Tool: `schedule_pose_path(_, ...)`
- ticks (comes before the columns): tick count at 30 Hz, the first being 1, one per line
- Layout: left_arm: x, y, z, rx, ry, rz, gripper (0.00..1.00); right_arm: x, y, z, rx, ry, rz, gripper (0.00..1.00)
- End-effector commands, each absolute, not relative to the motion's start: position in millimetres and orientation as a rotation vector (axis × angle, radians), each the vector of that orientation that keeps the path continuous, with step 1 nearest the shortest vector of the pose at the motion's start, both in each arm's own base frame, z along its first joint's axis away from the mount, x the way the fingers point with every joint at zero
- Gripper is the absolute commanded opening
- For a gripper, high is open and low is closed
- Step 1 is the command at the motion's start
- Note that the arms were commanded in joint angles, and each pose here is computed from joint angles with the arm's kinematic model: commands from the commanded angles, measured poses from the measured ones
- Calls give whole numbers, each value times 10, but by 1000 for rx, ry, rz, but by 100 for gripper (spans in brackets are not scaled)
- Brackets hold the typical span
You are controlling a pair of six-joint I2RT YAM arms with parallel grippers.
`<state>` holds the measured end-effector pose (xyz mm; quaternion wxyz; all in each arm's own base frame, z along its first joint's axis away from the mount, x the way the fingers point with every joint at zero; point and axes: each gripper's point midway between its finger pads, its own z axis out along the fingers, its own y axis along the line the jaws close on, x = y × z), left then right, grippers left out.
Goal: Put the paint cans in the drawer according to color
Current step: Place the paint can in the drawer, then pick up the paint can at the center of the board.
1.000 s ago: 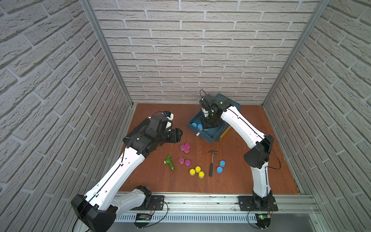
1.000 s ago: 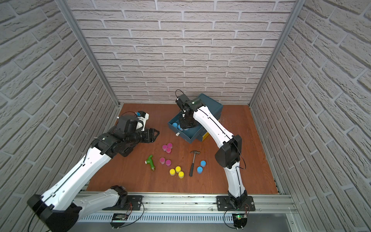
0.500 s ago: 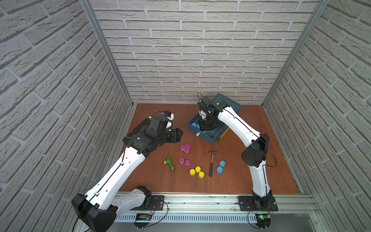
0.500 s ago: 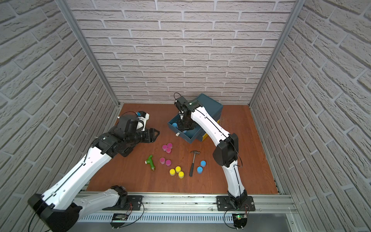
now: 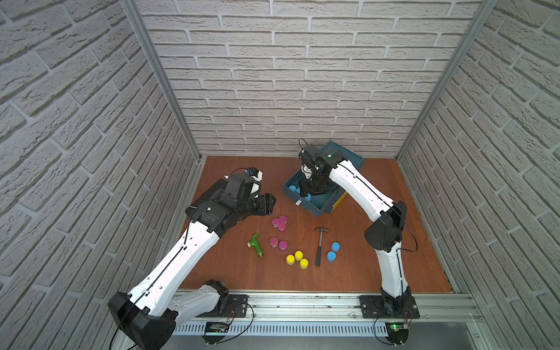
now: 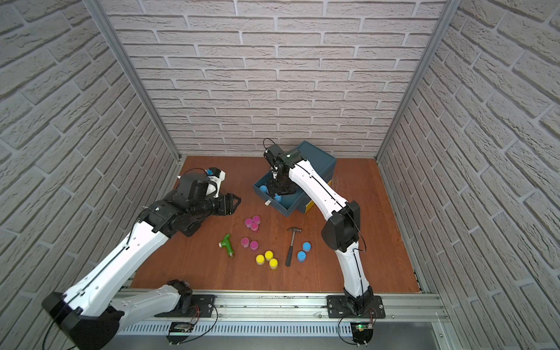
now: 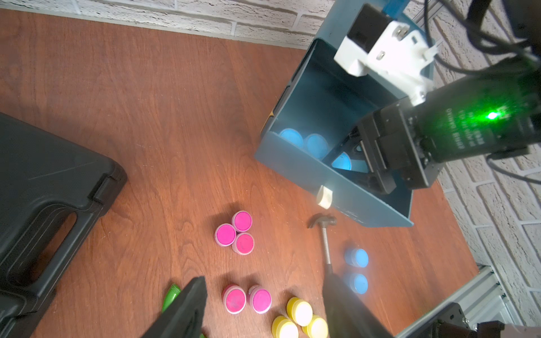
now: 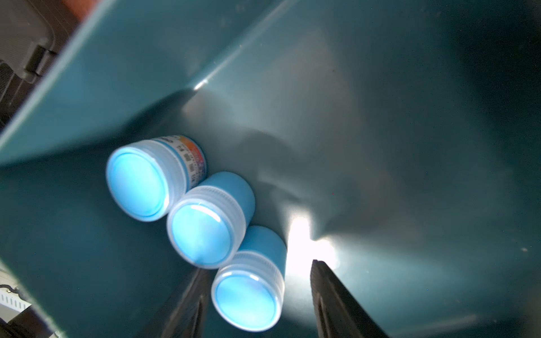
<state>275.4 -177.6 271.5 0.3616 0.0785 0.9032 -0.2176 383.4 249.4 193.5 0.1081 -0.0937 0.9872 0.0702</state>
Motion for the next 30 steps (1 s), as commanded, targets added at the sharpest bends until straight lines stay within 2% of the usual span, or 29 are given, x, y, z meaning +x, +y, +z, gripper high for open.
schedule_pose_path(1,2794,-1801,2867,205,2276,-571,68,3814,2505,2451,-251,2772,282,61)
schedule_pose_path(10,2793,-1806,2880,206,2270,-575,68,3622,2260,3054,-140,2642,312,58)
schedule_pose_path(14,2797,-1808,2880,205,2268,-575,68,3458,1991,3208,-11,2571,283,52)
schedule_pose_path(16,2802,-1808,2876,203,2265,-576,68,3349,1811,3166,82,2524,266,49)
schedule_pose_path(22,2792,-1824,2860,208,2268,-581,68,2909,1323,2885,348,2487,269,48)
schedule_pose_path(28,2801,-1834,2855,215,2266,-580,68,2398,1116,2207,538,2657,265,53)
schedule_pose_path(30,2805,-1835,2848,215,2269,-579,68,2275,1065,2018,633,2688,275,59)
